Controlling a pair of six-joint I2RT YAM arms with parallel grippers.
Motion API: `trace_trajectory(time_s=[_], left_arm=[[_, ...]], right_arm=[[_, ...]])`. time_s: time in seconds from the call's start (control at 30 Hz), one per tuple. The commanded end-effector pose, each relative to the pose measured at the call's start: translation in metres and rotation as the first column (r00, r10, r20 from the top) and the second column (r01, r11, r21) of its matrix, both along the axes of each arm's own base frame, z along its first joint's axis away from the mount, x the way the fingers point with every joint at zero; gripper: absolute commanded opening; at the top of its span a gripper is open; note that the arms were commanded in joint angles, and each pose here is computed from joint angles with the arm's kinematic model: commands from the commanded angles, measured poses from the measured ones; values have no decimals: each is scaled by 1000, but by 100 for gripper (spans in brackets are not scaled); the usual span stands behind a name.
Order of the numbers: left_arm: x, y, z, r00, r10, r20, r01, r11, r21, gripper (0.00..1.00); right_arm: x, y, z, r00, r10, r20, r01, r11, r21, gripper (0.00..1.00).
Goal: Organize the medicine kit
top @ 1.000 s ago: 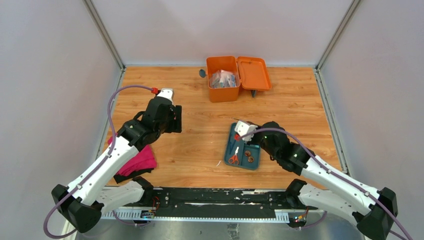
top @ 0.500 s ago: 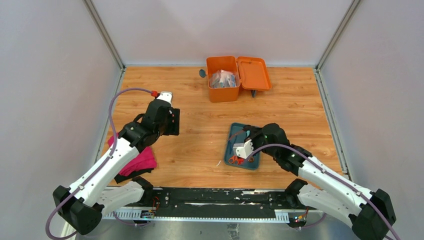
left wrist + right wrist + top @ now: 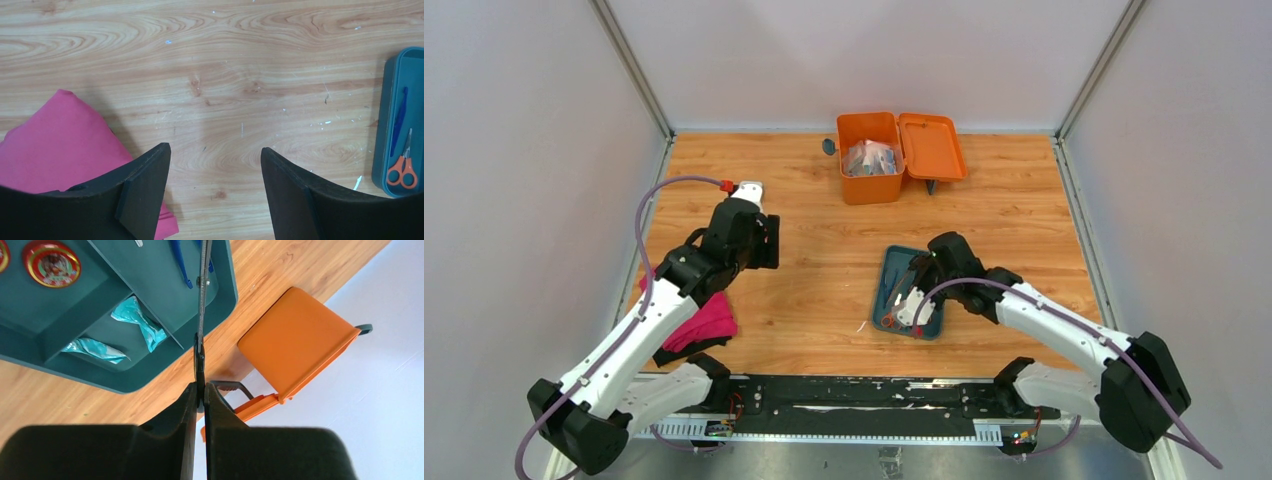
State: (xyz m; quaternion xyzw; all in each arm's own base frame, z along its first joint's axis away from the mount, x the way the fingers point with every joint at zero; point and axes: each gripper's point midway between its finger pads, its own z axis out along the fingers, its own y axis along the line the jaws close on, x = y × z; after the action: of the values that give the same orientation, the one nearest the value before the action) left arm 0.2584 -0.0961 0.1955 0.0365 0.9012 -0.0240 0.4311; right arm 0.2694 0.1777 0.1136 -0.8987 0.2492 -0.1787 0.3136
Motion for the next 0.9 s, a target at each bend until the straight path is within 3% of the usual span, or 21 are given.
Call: trace_trajectory(time_s=[0.0, 0.47, 0.87], left_arm=[[1, 5, 4, 1000, 2, 27, -2, 1000, 4, 72], [-4, 8, 7, 999, -1, 44, 1, 1000, 2, 72], [-7, 9, 8, 999, -6, 49, 6, 1000, -5, 72]], right_arm=[[9, -3, 0, 995, 98, 28, -93, 985, -145, 0], [24, 7, -21, 974, 223, -22, -220, 934, -283, 0], [32, 15, -33, 962, 264, -67, -271, 911, -312, 0]])
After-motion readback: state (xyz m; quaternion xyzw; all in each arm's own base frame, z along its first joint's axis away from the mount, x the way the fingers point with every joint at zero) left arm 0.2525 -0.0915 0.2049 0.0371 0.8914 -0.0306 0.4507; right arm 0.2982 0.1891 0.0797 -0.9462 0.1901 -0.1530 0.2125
